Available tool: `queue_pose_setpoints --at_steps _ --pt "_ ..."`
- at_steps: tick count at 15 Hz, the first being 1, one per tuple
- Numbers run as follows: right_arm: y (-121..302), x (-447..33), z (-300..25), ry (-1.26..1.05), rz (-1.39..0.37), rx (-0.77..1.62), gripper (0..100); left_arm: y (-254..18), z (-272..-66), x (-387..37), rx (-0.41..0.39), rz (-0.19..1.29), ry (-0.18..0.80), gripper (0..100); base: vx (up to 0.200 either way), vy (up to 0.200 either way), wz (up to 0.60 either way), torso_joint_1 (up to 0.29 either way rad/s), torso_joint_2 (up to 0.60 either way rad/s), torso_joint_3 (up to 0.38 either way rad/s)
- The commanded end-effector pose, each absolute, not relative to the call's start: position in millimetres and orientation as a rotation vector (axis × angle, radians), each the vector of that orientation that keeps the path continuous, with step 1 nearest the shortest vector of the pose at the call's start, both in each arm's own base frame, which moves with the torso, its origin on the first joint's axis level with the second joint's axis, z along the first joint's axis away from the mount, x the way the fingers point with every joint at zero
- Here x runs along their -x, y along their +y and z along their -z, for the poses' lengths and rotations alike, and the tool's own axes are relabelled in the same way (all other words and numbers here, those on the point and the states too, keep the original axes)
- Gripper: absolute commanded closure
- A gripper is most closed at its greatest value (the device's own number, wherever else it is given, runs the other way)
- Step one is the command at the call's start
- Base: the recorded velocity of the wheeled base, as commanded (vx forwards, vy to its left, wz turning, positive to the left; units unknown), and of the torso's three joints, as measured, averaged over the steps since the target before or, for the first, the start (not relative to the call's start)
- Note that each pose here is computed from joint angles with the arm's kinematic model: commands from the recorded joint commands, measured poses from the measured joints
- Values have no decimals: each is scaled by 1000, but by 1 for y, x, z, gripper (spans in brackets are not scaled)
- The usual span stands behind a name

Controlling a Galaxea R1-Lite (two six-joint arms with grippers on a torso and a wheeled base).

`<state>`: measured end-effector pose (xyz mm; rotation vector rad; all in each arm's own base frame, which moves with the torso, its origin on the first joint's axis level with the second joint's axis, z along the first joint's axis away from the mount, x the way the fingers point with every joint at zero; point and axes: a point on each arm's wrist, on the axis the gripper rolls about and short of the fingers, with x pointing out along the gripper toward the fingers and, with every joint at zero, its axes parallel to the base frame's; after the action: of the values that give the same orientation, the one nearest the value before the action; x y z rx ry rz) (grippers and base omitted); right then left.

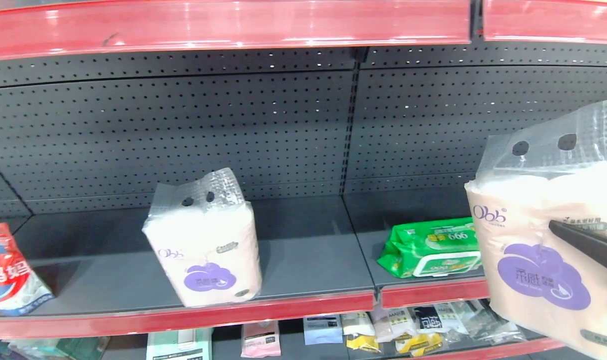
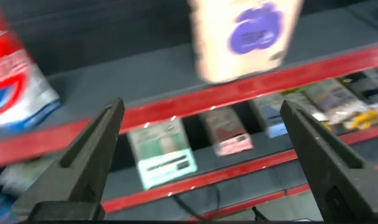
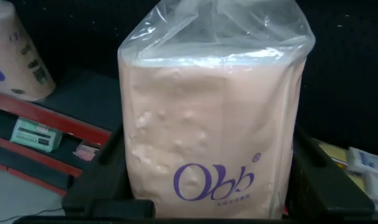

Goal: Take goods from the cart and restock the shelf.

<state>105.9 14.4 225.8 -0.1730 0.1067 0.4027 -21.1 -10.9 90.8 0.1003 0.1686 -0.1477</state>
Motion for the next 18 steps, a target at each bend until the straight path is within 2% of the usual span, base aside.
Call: queue_pose_setpoints --at_steps 1,7,15,18 --pt "15 -108 -225 113 -404 173 100 -11 -91 20 -98 148 177 0 0 0 600 7 7 2" --pt "15 -109 -226 114 -405 168 100 -11 -91 20 -97 148 182 0 0 0 600 3 2 1" --pt "23 -120 -213 192 -469 131 100 -11 -89 22 -98 149 154 0 0 0 0 0 0 0" --pt "33 -144 -210 187 -515 102 100 -11 -89 22 -98 129 156 0 0 0 0 0 0 0"
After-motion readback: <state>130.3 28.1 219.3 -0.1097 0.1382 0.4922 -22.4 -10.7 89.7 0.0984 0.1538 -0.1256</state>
